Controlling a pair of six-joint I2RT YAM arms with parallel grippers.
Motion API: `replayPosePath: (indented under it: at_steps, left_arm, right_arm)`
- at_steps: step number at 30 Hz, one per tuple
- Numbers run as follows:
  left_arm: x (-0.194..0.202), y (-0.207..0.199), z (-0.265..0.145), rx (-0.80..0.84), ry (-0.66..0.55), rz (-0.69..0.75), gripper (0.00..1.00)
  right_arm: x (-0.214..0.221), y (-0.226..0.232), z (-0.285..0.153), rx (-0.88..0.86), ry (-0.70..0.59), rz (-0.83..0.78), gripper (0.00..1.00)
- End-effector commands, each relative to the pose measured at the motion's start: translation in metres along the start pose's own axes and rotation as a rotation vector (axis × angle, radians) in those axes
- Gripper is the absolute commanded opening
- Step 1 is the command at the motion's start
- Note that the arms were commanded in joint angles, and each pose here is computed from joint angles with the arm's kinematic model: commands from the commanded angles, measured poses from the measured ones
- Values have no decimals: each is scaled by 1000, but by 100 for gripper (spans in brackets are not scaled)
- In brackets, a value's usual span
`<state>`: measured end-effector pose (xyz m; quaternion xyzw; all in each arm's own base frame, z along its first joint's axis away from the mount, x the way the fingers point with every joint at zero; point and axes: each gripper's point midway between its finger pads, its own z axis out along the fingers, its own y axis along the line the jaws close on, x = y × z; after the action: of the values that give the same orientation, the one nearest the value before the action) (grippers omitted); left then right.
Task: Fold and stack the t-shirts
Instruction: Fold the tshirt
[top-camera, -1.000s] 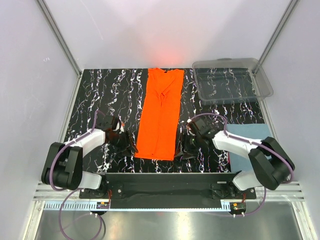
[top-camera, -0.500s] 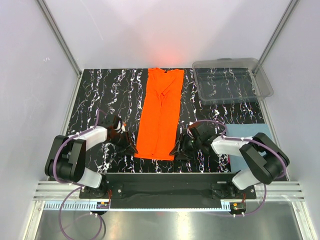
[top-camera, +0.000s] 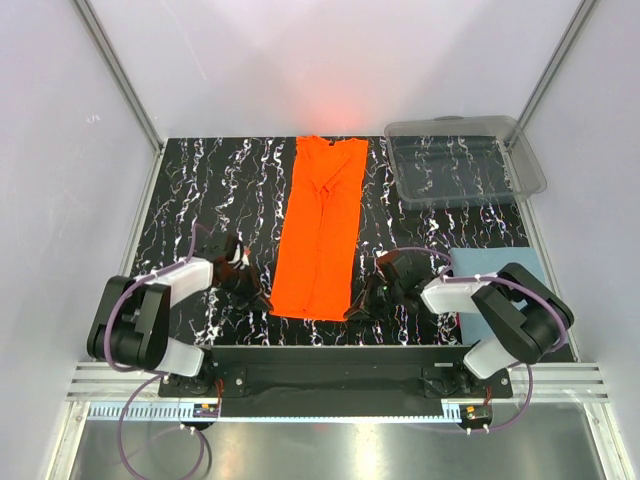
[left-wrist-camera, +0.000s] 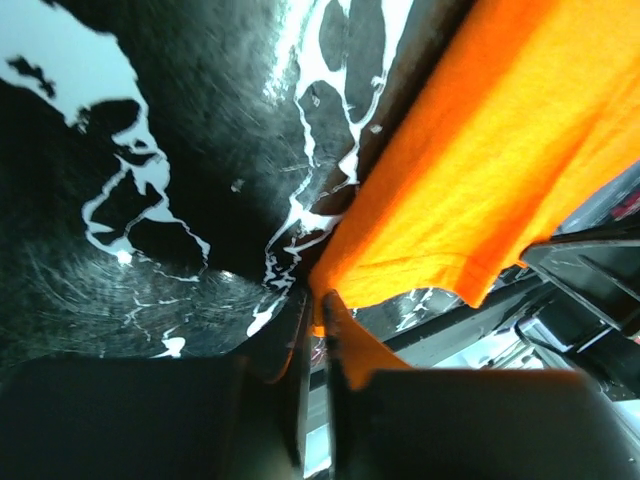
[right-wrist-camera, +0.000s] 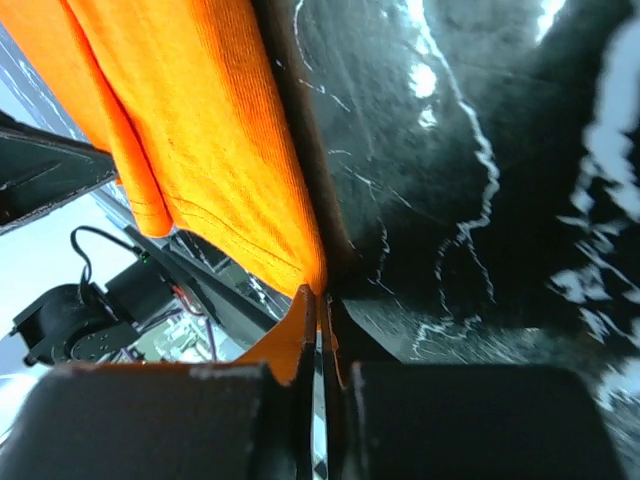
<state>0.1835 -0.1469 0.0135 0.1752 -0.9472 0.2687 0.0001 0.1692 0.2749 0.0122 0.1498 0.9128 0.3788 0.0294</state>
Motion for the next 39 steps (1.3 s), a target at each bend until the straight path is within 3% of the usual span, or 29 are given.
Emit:
replayPosePath:
  at_steps: [1, 11, 21, 28, 32, 34, 35, 37, 38, 39]
  left_arm:
    - [10, 21, 6, -54, -20, -29, 1]
    - [39, -3, 9, 64, -48, -47, 0]
    - [88, 4, 14, 160, -34, -89, 0]
    - [99, -17, 3, 249, -33, -82, 0]
    - [79, -65, -24, 302, -96, -8, 0]
    - [63, -76, -25, 251, -123, 0, 0]
    - [49, -101, -39, 279, -159, 60, 0]
    - [25, -105, -31, 219, -137, 60, 0]
    - [7, -125, -40, 243, -157, 74, 0]
    - [-11, -131, -44, 249, -174, 57, 0]
  right_arm:
    - [-1, -32, -3, 111, -70, -2, 0]
    - [14, -54, -30, 169, -69, -86, 0]
    - [38, -73, -59, 209, -31, -118, 0]
    - [44, -67, -78, 201, -40, -138, 0]
    - [14, -23, -89, 194, -115, -243, 0]
    - [-9, -6, -96, 180, -150, -243, 0]
    - [-27, 10, -99, 163, -161, -267, 0]
    - [-61, 18, -109, 143, -195, -238, 0]
    - [-73, 17, -105, 163, -180, -261, 0]
    - [-93, 39, -113, 131, -213, -285, 0]
